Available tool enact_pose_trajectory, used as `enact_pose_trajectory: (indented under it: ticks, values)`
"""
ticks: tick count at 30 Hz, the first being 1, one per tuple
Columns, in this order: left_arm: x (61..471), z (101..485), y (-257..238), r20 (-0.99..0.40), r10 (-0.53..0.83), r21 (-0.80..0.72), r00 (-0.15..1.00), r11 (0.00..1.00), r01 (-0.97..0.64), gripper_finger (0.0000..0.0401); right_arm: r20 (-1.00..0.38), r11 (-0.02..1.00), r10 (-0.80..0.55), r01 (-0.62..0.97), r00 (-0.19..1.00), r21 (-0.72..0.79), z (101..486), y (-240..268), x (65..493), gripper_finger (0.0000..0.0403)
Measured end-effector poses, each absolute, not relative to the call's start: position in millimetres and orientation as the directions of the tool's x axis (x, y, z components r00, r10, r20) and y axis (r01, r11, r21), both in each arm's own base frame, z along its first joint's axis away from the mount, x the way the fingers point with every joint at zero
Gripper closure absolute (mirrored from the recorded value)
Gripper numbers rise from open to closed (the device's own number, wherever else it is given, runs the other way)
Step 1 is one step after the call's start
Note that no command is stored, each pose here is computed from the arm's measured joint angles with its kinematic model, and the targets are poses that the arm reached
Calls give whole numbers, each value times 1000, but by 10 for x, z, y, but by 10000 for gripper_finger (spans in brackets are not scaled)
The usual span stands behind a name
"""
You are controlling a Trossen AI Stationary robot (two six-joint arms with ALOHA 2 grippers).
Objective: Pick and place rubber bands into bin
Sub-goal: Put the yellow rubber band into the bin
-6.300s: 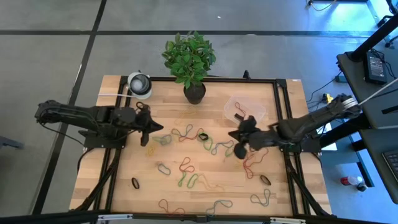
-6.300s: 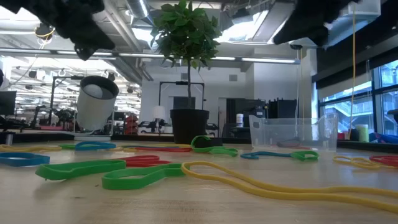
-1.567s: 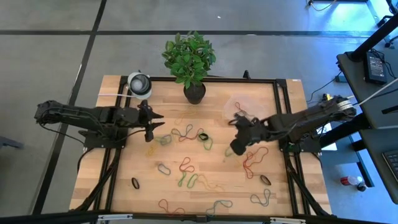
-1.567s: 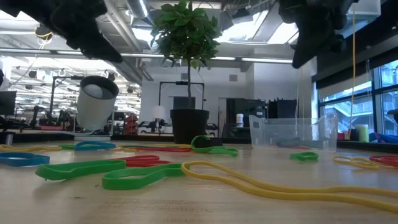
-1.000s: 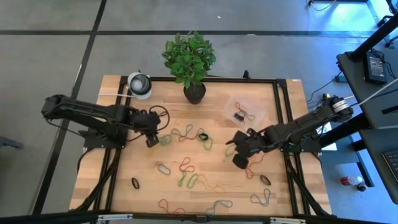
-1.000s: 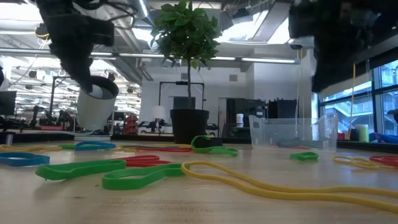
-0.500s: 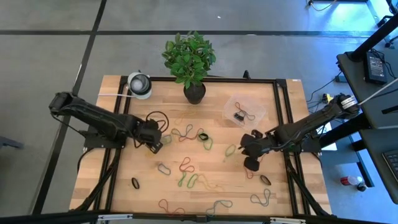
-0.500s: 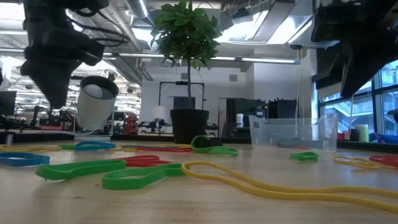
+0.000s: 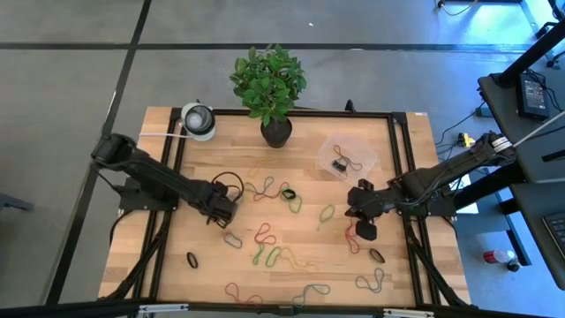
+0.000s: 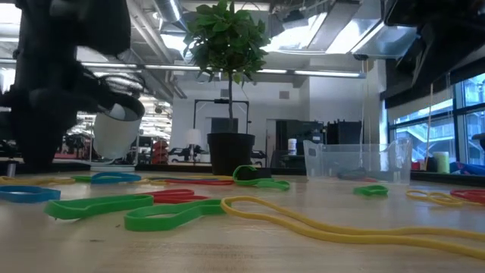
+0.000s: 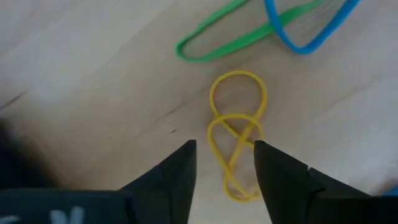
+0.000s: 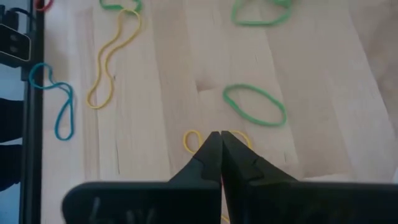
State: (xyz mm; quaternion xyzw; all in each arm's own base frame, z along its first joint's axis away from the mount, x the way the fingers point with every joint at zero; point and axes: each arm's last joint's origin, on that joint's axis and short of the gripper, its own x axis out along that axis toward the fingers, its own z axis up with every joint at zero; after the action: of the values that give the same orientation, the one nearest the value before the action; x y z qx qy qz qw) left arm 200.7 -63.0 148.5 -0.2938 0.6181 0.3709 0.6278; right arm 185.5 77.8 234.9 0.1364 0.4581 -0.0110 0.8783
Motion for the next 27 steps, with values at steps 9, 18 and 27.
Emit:
enact_pose_trajectory:
  ticks: [9, 18, 27]
  values:
    - [2122, 1270, -670, -990, 99, 138, -101, 542, -829, 276, -804, 962, 108, 141, 585, 232, 2362, 773, 1845, 402]
    - [2259, 1665, -710, -996, 91, 61, -15, 530, -846, 397, -831, 960, 98, 168, 548, 224, 2335, 759, 1810, 402]
    - [2500, 2563, -725, -935, 175, -126, 309, 650, -749, 399, -920, 935, 79, 293, 385, 203, 2251, 777, 1630, 402]
